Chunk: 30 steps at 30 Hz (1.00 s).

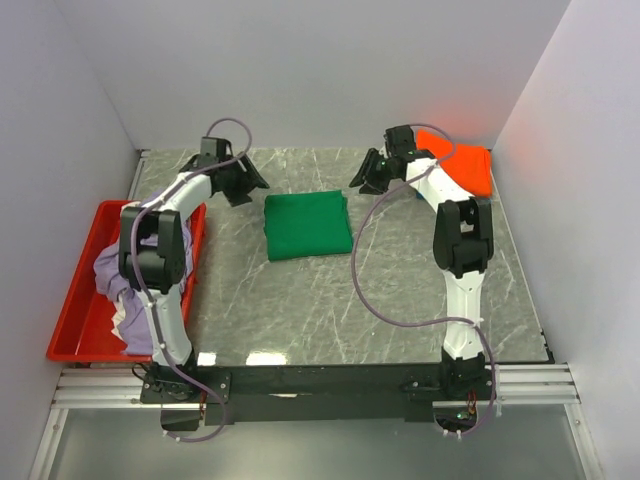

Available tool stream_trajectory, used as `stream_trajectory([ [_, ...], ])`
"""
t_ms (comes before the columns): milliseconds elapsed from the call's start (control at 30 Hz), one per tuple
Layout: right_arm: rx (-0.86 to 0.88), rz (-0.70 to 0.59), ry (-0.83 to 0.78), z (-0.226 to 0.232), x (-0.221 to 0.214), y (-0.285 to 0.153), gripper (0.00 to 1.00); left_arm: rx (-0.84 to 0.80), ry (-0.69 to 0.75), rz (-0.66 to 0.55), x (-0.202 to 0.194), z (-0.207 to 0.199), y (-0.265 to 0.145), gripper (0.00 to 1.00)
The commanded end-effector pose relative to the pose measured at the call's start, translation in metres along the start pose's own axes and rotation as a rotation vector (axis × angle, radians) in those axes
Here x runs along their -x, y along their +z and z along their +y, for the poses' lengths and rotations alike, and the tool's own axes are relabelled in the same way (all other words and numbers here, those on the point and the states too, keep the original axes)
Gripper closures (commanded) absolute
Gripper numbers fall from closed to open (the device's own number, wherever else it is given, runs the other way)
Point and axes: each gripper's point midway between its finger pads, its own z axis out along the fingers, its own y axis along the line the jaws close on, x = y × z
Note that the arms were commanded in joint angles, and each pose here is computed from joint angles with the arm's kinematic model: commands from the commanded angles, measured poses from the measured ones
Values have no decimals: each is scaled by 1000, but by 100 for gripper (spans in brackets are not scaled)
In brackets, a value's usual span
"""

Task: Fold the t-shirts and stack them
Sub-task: Fold the tshirt

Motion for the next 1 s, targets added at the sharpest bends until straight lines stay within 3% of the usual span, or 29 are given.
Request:
stream_trajectory([
  [0,31,-94,-70,25,27,-41,53,-114,28,-102,41,-22,-44,26],
  [100,49,-115,-82,32,16,-58,53,-129,44,-119,36,-33,-63,26],
  [200,66,-106,-104,43,-7,-64,53,-141,64,-105,6,-46,-69,39],
  [333,104,-64,-139,64,-46,-53,54,-128,78,-46,-41,-53,-51,88],
  [400,110,-32,-147,69,-59,-38,54,-122,59,-3,-62,-52,-33,99],
  [567,141,38,-132,77,-81,-3,56,-113,54,45,-80,-54,0,99],
  [800,76,122,-60,38,-106,42,59,-27,25,166,-126,-24,49,99],
  [967,19,141,-30,7,-133,40,59,21,11,197,-171,-10,44,99],
])
